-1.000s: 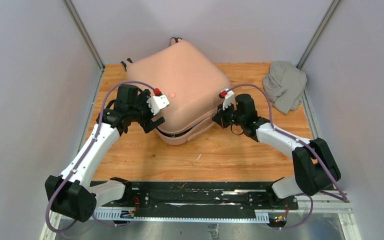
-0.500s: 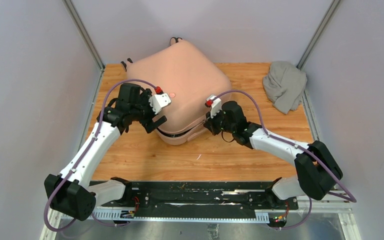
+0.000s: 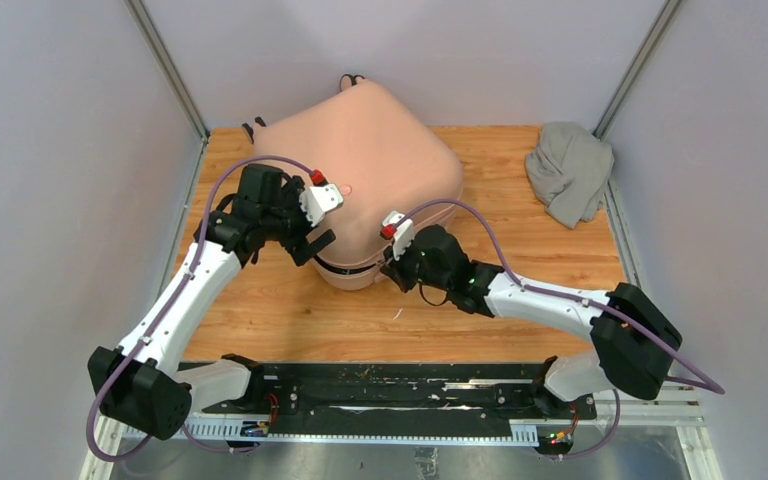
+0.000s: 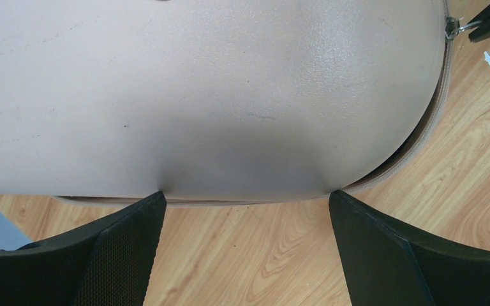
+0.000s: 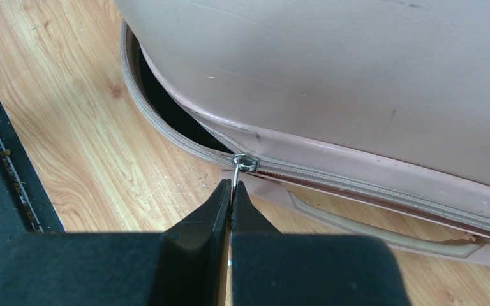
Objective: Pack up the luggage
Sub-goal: Zip the luggage at the corner of the board.
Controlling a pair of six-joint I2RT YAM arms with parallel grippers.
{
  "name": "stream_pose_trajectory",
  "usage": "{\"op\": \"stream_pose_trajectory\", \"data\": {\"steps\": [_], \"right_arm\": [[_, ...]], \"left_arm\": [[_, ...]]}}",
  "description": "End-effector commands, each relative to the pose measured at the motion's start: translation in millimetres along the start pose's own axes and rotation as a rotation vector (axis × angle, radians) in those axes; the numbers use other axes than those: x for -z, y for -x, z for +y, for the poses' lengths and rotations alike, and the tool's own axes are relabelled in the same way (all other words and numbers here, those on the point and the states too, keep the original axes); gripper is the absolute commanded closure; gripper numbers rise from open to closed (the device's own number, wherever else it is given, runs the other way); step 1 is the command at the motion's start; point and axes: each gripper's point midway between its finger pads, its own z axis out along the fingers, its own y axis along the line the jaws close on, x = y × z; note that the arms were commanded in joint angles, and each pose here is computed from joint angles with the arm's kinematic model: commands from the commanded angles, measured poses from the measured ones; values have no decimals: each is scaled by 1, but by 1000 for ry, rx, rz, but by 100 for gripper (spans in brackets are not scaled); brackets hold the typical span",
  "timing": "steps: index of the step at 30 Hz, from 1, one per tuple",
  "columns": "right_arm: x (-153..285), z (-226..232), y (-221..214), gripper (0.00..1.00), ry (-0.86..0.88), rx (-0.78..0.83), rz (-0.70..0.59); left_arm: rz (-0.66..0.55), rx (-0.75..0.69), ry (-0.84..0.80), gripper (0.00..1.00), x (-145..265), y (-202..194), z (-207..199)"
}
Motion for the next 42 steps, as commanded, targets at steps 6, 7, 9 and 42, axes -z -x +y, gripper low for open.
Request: {"op": "stream_pose_trajectory", "data": {"steps": [6, 7, 9, 42], "right_arm": [[-8, 68, 29, 87, 178, -81, -64], [-9, 57, 27, 82, 109, -113, -51], [-3, 29, 22, 72, -49, -184, -38], [37, -100, -48, 44, -600, -1068, -13]], "left_arm": [[-218, -47, -30, 0, 2, 67, 3], [-213, -43, -24, 0, 5, 68, 5], [-198, -36, -13, 0, 12, 68, 8], [-191, 280, 246, 0, 69, -7, 102]]}}
